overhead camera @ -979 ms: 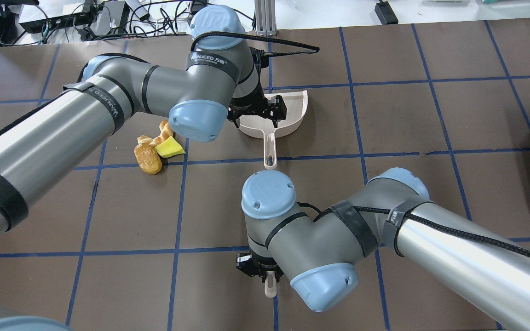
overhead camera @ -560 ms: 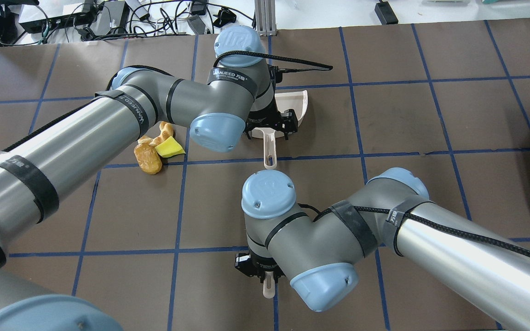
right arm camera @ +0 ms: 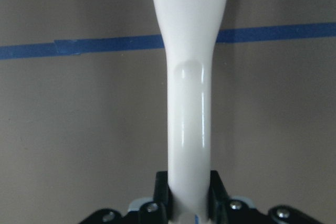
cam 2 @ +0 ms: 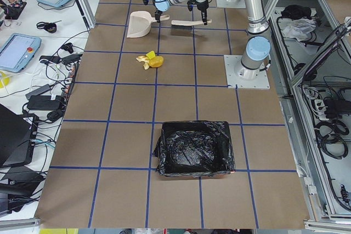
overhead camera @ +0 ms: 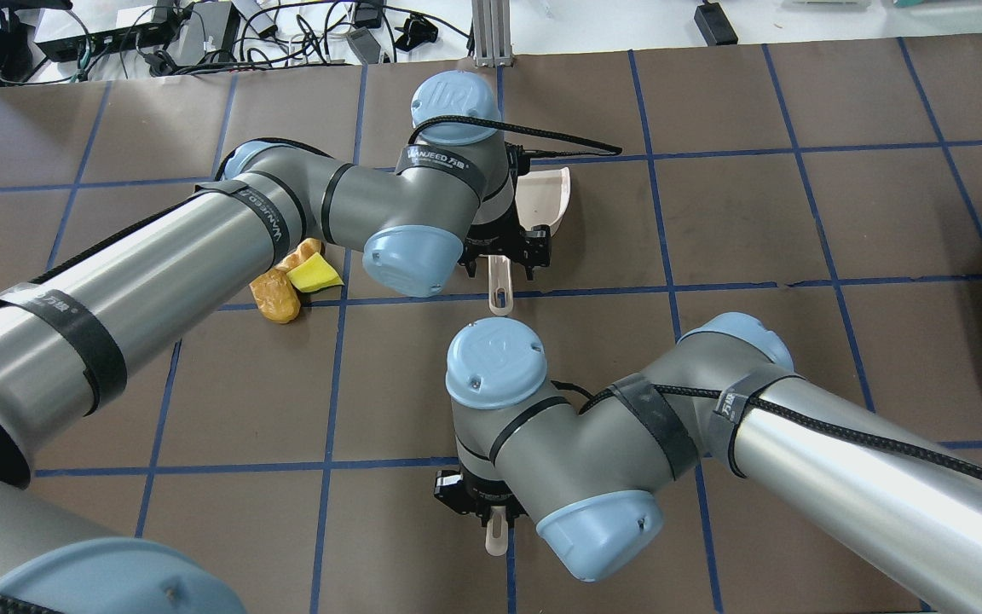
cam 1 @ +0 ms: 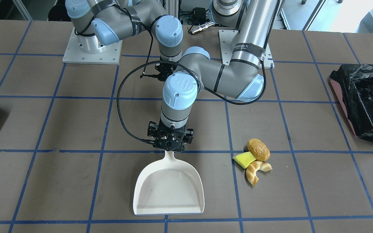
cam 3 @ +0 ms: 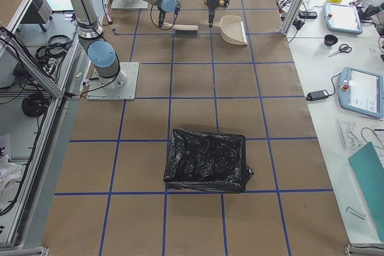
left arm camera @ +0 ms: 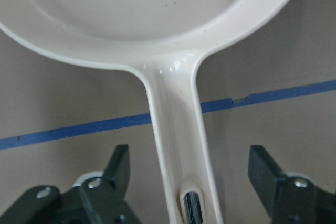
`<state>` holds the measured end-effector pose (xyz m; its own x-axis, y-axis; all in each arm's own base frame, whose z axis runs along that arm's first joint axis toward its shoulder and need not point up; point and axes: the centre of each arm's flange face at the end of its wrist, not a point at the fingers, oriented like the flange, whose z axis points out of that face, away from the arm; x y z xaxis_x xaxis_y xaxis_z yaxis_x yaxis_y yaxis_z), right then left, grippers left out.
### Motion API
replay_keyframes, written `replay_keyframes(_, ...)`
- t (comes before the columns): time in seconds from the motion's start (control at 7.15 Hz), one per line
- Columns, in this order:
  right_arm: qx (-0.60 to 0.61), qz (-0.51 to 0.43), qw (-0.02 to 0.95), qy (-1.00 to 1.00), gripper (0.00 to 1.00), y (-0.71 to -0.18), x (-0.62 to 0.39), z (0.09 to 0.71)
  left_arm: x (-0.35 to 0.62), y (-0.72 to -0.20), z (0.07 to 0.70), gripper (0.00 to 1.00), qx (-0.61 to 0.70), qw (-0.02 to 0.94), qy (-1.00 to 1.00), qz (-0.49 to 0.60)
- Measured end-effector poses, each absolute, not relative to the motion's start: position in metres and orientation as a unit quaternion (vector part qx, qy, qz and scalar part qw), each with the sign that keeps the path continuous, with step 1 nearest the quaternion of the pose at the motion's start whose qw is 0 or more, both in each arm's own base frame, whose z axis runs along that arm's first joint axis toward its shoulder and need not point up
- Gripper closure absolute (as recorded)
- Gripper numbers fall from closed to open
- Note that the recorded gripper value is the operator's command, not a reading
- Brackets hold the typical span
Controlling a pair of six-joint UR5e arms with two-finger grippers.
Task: Sweep and dump trash in nearest bin
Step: 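Close the left gripper on the white dustpan handle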
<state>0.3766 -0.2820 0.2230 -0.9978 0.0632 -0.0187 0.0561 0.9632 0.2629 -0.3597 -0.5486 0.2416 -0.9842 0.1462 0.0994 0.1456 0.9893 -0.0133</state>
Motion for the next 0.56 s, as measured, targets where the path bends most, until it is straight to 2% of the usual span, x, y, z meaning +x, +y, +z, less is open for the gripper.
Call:
replay_keyframes(0.14,0.028,0.132,0.013,0.991,1.00,-0.2804,0.3780,0.2233,-0.3596,-0.5483,0.2411,0.93,-0.073,0.050,-0.996,0.002)
replay_keyframes(0.28,0.026,0.131,0.013,0.991,1.00,-0.2796,0.3788,0.2235,-0.3595,-0.5478,0.2405,1.00,-0.073,0.050,-0.996,0.000)
replay_keyframes(0.56,0.025,0.129,0.013,0.991,1.00,-0.2794,0.3795,0.2239,-0.3593,-0.5463,0.2416,1.00,-0.074,0.048,-0.996,-0.004)
